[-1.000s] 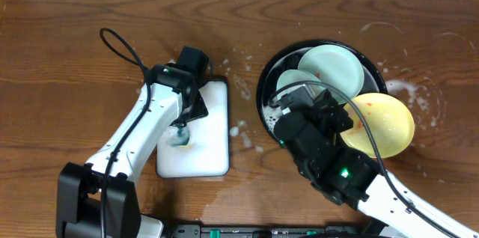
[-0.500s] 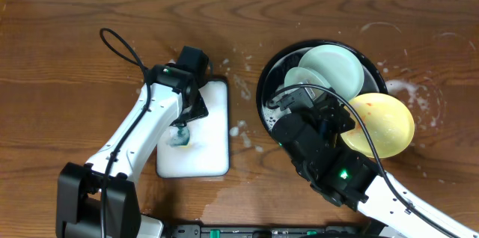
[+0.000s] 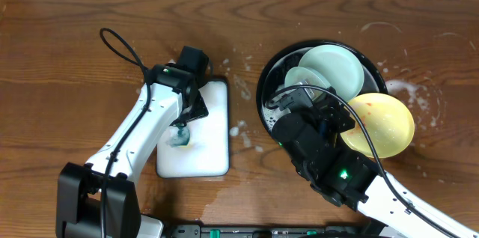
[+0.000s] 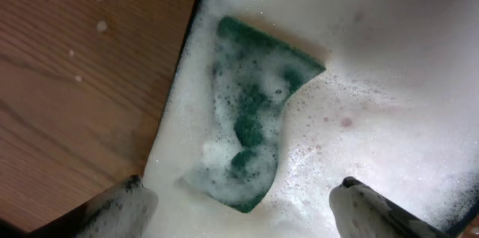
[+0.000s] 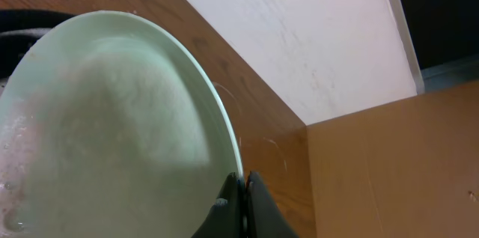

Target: Clean dirty plates on tray and stack at the side

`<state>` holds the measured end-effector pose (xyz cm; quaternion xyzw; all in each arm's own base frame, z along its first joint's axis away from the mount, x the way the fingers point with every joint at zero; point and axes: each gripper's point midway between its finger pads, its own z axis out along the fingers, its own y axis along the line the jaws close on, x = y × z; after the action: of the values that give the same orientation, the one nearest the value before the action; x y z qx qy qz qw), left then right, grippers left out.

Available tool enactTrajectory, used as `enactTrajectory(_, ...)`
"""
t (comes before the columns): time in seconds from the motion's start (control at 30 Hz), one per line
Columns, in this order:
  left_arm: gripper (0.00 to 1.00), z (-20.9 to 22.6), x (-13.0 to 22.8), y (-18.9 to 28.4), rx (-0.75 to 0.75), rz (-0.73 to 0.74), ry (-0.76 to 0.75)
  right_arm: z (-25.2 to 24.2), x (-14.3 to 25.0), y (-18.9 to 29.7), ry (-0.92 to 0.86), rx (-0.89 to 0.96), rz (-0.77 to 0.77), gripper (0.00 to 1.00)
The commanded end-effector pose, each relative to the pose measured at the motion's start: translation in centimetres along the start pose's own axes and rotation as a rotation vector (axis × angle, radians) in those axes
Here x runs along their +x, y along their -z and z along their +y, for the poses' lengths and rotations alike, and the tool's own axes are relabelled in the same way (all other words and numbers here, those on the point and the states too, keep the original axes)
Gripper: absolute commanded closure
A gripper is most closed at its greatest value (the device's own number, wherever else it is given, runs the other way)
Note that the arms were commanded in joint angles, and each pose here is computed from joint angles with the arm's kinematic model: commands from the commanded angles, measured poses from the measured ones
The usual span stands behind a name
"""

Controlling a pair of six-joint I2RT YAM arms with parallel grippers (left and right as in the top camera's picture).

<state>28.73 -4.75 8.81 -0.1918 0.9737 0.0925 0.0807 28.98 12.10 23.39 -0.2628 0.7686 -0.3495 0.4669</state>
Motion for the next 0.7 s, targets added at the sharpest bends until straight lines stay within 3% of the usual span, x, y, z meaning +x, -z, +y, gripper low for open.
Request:
enactTrajectory(0.0,0.17,0.24,0.15,-0.17,-0.01,0.008,-0.007,-1.2,-0.69,0.48,-0.019,0.03,-0.014,0.99)
enactTrajectory(0.37,0.17,0.25,0.14,-0.17,-0.01,0.008,-0.006,-1.33,-1.15,0.5,0.176,0.036,-0.024,0.99)
enactTrajectory(0.67,0.17,0.25,0.14,-0.17,-0.01,0.008,-0.006,-1.43,-1.42,0.51,0.159,0.04,-0.032,0.99)
